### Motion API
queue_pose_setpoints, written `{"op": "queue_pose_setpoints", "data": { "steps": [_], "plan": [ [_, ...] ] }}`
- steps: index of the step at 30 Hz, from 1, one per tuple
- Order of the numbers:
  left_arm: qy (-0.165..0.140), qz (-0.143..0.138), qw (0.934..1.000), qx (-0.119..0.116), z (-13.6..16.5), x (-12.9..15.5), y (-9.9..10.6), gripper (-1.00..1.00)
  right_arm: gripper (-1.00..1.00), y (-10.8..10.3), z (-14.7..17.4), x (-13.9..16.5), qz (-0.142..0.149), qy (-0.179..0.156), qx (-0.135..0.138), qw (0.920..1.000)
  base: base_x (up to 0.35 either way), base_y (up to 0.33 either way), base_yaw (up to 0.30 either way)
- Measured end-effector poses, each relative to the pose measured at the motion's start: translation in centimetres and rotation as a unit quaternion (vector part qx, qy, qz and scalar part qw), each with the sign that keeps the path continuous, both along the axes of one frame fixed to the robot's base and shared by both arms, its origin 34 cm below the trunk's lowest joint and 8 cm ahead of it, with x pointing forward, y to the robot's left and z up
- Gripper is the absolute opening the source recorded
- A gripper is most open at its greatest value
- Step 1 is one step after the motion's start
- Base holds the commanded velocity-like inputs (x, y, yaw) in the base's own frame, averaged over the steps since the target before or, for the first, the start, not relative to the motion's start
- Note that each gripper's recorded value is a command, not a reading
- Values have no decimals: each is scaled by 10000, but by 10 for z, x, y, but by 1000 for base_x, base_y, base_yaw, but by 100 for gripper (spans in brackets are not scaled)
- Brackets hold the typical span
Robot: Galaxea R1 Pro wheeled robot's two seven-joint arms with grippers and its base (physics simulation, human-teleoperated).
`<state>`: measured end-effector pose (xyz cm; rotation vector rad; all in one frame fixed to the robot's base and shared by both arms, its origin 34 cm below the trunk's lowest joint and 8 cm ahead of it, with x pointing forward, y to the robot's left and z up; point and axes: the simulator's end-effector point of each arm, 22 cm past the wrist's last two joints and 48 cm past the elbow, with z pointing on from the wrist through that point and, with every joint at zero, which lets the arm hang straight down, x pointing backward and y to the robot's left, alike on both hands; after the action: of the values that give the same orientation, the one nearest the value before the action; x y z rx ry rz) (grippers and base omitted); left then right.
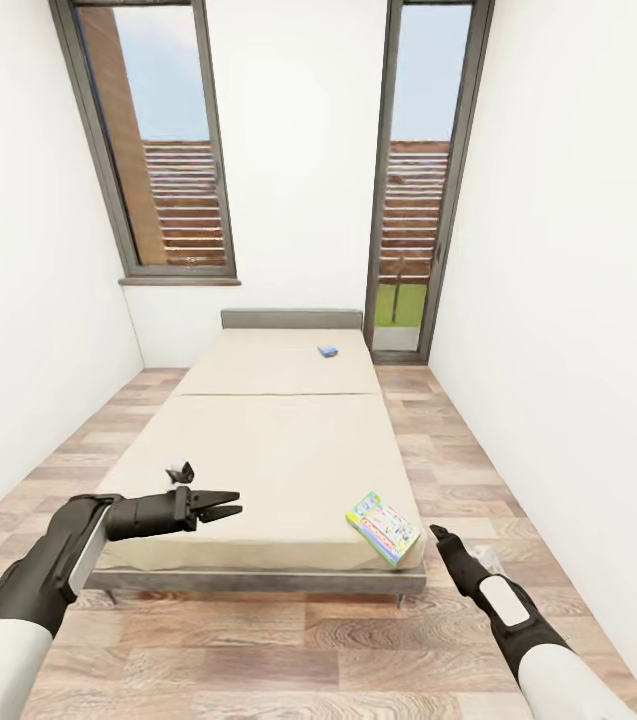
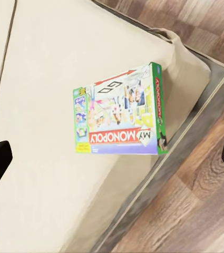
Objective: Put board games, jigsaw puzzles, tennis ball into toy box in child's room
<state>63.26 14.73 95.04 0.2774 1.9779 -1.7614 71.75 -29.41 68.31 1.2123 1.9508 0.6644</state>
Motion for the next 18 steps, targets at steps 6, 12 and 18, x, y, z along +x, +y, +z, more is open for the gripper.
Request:
{"op": "queue_pose_setpoints", "data": {
  "steps": [6, 12, 18],
  "plan": [
    [-29, -102, 9999, -38, -8, -3, -10, 100, 100, 1, -22, -10, -67, 140, 122, 9998, 0, 0, 0],
    [-60, -93, 9999, -38, -16, -4, -8, 100, 100, -5, -40, -17, -267, 232, 330, 9988, 0, 0, 0],
    [-88, -90, 9999, -43, -25, -4, -8, 100, 100, -6, -51, -19, -313, 236, 396, 9984, 0, 0, 0]
  ]
}}
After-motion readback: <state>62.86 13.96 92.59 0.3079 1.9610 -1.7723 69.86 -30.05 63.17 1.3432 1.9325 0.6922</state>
